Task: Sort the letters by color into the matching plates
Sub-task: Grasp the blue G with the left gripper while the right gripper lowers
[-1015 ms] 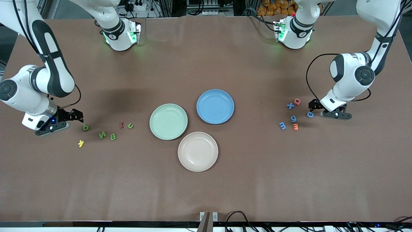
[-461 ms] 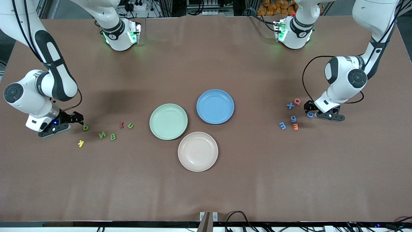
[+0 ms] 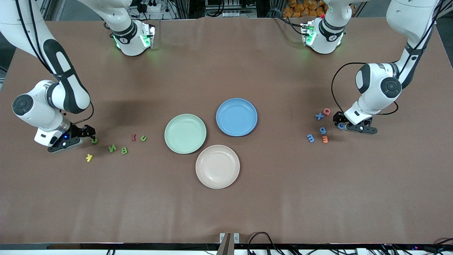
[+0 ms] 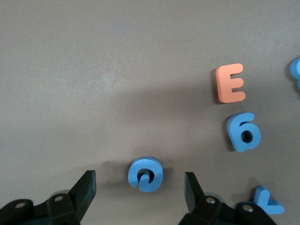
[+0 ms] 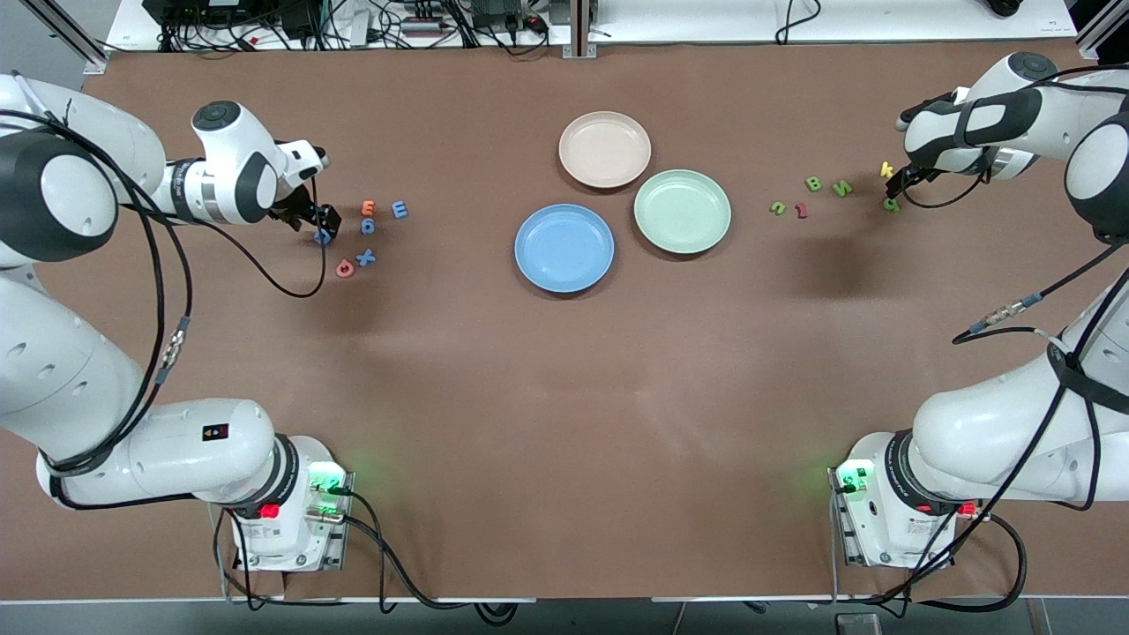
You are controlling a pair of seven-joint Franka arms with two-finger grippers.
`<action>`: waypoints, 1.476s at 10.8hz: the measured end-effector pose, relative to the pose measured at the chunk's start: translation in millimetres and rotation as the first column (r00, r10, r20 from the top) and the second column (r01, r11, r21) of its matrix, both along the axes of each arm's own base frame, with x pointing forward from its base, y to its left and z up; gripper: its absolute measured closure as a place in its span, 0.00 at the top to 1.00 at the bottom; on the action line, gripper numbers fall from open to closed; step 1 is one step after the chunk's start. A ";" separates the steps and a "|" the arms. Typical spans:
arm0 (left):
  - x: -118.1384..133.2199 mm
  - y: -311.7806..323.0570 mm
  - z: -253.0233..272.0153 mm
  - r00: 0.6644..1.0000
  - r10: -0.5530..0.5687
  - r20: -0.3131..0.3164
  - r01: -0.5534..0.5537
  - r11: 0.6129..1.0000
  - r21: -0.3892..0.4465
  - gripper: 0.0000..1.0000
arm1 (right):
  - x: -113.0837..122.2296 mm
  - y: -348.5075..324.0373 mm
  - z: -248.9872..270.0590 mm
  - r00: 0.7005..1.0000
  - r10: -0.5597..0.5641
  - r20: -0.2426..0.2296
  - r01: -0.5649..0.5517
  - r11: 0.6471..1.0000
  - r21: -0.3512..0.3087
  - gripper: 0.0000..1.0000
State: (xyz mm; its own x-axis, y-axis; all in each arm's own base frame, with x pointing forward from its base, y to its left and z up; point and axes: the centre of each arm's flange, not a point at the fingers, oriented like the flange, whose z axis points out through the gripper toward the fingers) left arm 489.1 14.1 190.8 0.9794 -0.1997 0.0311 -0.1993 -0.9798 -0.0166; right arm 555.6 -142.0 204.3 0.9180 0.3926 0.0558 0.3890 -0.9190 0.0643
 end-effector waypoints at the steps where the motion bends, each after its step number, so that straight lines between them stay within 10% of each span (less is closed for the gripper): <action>1: 0.1 -0.1 -2.4 1.000 0.000 0.002 0.000 1.000 -0.001 0.83 | -0.2 0.6 -2.8 1.000 0.001 -0.002 -0.001 1.000 0.000 1.00; 16: -0.8 -0.5 -14.2 1.000 0.000 -0.002 0.000 1.000 -0.005 0.56 | -9.8 10.9 -33.6 0.999 0.013 -0.032 -0.013 1.000 0.011 1.00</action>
State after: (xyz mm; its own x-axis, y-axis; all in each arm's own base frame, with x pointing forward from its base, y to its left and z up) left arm 488.3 13.7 176.6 0.9795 -0.1993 0.0304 -0.1990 -0.9799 -0.0109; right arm 545.8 -131.1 170.7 0.9142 0.4040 0.0306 0.4027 -0.9144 0.0414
